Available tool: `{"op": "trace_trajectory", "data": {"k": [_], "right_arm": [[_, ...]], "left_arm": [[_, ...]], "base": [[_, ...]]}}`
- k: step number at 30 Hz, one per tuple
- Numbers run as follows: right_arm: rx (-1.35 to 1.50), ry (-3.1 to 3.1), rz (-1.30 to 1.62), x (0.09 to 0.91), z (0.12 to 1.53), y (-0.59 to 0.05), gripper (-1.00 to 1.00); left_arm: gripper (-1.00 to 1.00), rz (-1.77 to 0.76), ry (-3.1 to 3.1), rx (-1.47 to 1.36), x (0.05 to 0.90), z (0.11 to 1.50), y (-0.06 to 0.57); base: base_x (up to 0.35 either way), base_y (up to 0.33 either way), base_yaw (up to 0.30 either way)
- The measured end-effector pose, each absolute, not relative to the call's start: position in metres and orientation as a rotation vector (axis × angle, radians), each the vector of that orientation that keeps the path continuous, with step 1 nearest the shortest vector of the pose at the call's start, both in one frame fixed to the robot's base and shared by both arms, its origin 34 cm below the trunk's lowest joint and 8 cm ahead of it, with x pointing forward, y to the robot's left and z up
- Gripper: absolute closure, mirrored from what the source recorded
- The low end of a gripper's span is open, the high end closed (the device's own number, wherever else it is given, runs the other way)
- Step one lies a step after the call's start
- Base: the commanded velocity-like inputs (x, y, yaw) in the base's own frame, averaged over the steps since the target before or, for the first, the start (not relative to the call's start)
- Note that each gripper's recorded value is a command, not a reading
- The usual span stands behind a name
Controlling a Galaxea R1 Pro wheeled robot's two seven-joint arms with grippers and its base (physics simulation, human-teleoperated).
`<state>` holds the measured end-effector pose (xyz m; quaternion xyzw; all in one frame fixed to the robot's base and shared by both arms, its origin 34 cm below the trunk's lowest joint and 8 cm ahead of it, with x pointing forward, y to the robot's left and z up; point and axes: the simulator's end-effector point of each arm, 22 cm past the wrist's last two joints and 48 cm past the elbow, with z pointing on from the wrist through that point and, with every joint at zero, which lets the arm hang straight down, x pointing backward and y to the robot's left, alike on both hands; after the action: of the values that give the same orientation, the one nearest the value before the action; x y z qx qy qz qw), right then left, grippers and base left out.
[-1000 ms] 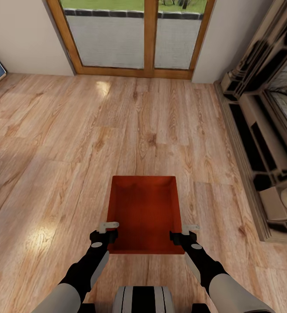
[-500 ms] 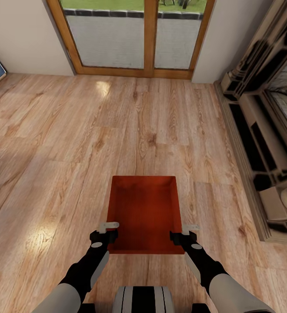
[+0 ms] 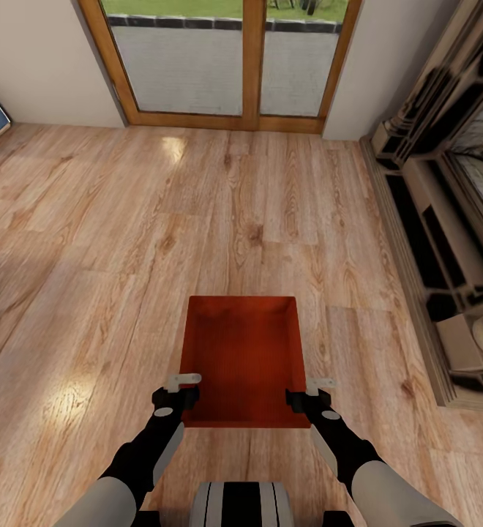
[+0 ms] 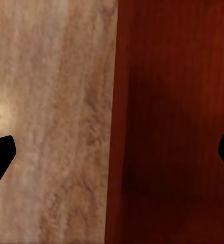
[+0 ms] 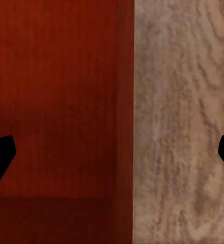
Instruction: Move the two storage containers from the living room to the garage. In the garage, place one container on the floor and stack the other container on top of it (either order is fine).
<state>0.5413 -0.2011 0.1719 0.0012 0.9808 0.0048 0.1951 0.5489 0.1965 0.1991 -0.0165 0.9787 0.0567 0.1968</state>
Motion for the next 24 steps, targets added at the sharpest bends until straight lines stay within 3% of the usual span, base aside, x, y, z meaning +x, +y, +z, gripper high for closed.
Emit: {"op": "trace_trajectory", "data": {"k": [8, 9, 10, 24], "right_arm": [[0.002, 2.750, 0.015, 0.5410, 0.1719, -0.1993, -1.00], [0.001, 2.751, 0.015, 0.5408, 0.1718, -0.1992, -1.00], [0.000, 2.753, 0.016, 0.5404, 0.1716, -0.1990, 1.00], [0.003, 2.748, 0.025, 0.5415, 0.1722, -0.1970, 1.00]], "left_arm": [[-1.00, 0.158, 2.746, -0.042, 0.5465, 0.1979, 0.1962], [1.00, 0.159, 2.751, -0.043, 0.5443, 0.1966, 0.1967], [1.00, 0.159, 2.754, -0.043, 0.5431, 0.1960, 0.1969], [1.00, 0.142, 2.760, -0.071, 0.5419, 0.1954, 0.1943]], "base": [[0.000, 0.000, 0.000], [0.000, 0.000, 0.000], [0.000, 0.000, 0.000], [0.000, 0.000, 0.000]]}}
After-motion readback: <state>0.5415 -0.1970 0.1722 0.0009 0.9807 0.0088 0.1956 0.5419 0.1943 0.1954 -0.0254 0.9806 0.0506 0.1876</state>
